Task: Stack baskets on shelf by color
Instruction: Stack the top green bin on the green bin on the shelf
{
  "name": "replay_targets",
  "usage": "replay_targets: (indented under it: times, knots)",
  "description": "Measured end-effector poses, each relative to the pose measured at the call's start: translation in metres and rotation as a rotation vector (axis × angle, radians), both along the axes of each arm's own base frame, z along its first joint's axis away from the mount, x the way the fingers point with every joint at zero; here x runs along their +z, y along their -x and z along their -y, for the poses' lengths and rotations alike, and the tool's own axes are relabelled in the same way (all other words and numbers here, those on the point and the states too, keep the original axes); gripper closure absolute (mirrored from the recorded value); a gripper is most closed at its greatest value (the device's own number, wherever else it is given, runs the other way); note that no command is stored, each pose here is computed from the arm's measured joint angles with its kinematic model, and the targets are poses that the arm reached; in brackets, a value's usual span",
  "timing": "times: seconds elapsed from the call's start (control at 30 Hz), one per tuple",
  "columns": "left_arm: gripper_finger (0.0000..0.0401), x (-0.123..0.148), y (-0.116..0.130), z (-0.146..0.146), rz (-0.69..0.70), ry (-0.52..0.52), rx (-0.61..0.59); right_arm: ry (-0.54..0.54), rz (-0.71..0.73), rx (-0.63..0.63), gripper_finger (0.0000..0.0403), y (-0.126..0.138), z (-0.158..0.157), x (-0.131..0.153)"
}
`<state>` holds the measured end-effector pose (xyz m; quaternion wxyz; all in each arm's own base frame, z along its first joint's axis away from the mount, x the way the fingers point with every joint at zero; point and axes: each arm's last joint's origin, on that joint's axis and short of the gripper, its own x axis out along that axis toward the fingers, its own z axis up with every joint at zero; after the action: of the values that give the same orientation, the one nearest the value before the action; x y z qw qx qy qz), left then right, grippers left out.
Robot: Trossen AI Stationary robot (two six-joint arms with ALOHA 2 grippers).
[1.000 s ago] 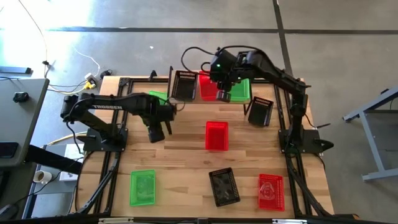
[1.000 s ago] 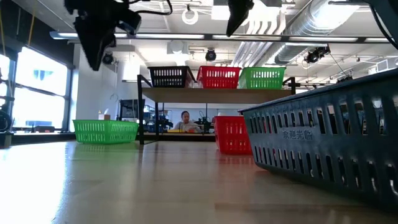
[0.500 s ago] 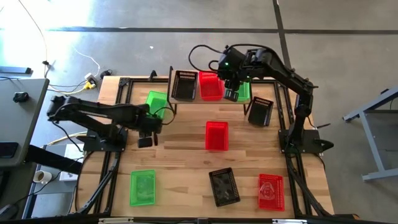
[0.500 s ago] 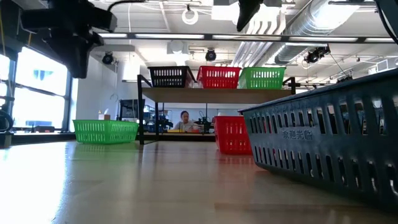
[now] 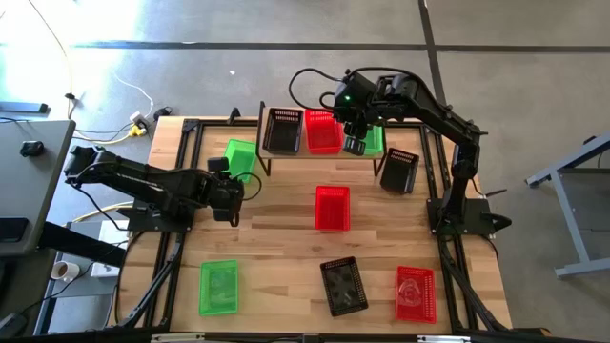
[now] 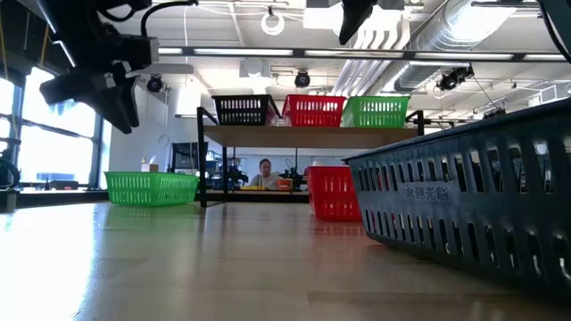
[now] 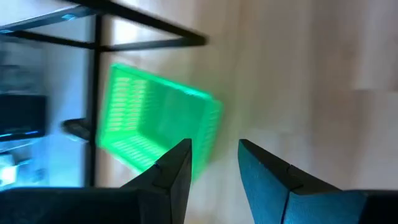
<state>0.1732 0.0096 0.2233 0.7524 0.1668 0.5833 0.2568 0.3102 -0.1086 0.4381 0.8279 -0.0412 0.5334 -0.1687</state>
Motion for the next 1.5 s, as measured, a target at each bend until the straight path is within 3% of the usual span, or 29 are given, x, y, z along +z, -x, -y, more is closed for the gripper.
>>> replay_targets:
  times: [0.1, 0.33, 0.9, 1.33, 1.5]
  knots:
    - [0.0279, -0.006, -0.001, -0.001, -0.014, -0.039, 0.003, 0.0, 0.0, 0.0, 0.0318, 0.0, 0.0, 0.0]
    - [0.0279, -0.014, -0.014, -0.001, -0.05, 0.0, -0.074, 0.001, 0.001, 0.0, 0.0318, 0.0, 0.0, 0.0]
    - [0.0279, -0.06, -0.034, -0.028, -0.328, -0.038, 0.026, 0.0, 0.001, 0.0, 0.0318, 0.0, 0.0, 0.0]
    - [0.028, -0.08, -0.038, -0.05, -0.363, 0.032, 0.135, 0.0, 0.001, -0.001, 0.0318, 0.0, 0.0, 0.0]
    - [0.0308, -0.082, -0.037, -0.053, -0.366, 0.098, 0.133, 0.0, 0.001, 0.0, 0.0318, 0.0, 0.0, 0.0]
